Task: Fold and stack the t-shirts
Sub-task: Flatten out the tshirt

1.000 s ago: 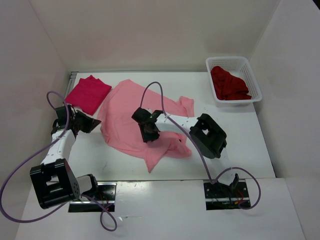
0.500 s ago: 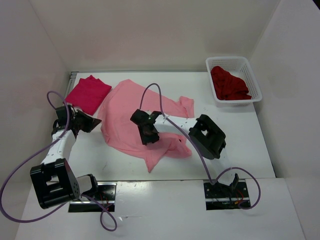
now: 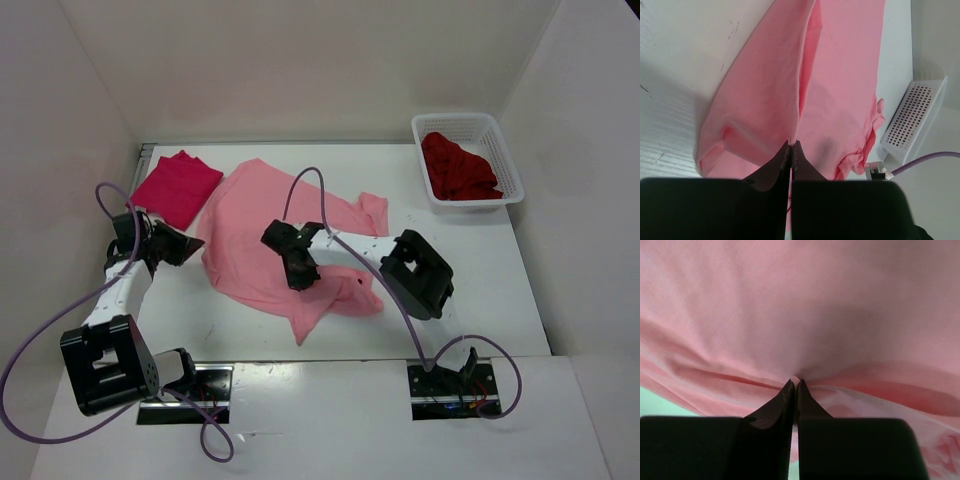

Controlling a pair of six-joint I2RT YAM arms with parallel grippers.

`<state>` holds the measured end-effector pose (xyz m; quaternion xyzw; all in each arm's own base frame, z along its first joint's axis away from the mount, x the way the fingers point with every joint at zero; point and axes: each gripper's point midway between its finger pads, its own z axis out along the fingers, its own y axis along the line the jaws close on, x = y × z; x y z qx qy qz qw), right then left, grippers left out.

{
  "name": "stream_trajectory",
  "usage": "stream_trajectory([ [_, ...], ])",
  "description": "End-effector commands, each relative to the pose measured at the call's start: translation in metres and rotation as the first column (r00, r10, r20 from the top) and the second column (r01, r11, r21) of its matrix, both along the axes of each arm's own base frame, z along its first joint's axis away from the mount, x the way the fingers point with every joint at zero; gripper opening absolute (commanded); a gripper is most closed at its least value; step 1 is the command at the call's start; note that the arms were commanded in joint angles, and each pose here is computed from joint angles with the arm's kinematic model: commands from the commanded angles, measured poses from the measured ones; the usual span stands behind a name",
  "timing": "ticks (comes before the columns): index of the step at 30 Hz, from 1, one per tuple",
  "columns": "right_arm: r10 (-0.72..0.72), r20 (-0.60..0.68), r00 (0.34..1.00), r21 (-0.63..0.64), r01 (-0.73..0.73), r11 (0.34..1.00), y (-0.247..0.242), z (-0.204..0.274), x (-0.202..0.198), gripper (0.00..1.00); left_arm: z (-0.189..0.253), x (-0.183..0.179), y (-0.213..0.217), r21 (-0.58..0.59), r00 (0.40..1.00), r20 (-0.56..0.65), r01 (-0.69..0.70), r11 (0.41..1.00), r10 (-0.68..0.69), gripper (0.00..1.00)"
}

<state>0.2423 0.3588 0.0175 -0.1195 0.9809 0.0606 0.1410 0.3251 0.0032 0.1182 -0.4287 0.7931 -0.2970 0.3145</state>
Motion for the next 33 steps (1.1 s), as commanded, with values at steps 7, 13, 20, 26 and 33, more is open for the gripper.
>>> stream_trajectory([
  [7, -0.159, 0.255, 0.954, 0.208, 0.107, 0.972, -0.028, 0.179, 0.016, 0.00, 0.066, 0.031, -0.025, 0.096, 0.986, 0.134, 0.088, 0.991, -0.101, 0.00],
  [13, -0.433, 0.415, 0.800, 0.414, 0.258, 0.873, -0.142, 0.328, 0.042, 0.00, 0.177, 0.057, -0.020, 0.130, 0.938, 0.334, 0.050, 0.990, -0.091, 0.00],
  [20, -0.598, 0.630, 0.496, 0.578, 0.216, 0.787, -0.239, 0.489, 0.047, 0.00, 0.336, 0.047, 0.021, 0.090, 0.789, 0.615, -0.058, 0.994, -0.010, 0.00],
  [26, -0.724, 0.645, 0.246, 0.750, -0.021, 0.661, -0.270, 0.612, 0.007, 0.00, 0.448, 0.002, 0.033, 0.093, 0.625, 0.781, -0.097, 0.991, -0.012, 0.00],
  [33, -0.744, 0.653, 0.141, 0.757, -0.109, 0.644, -0.258, 0.646, 0.033, 0.00, 0.454, 0.023, 0.050, 0.063, 0.626, 0.779, -0.133, 0.989, 0.034, 0.00],
])
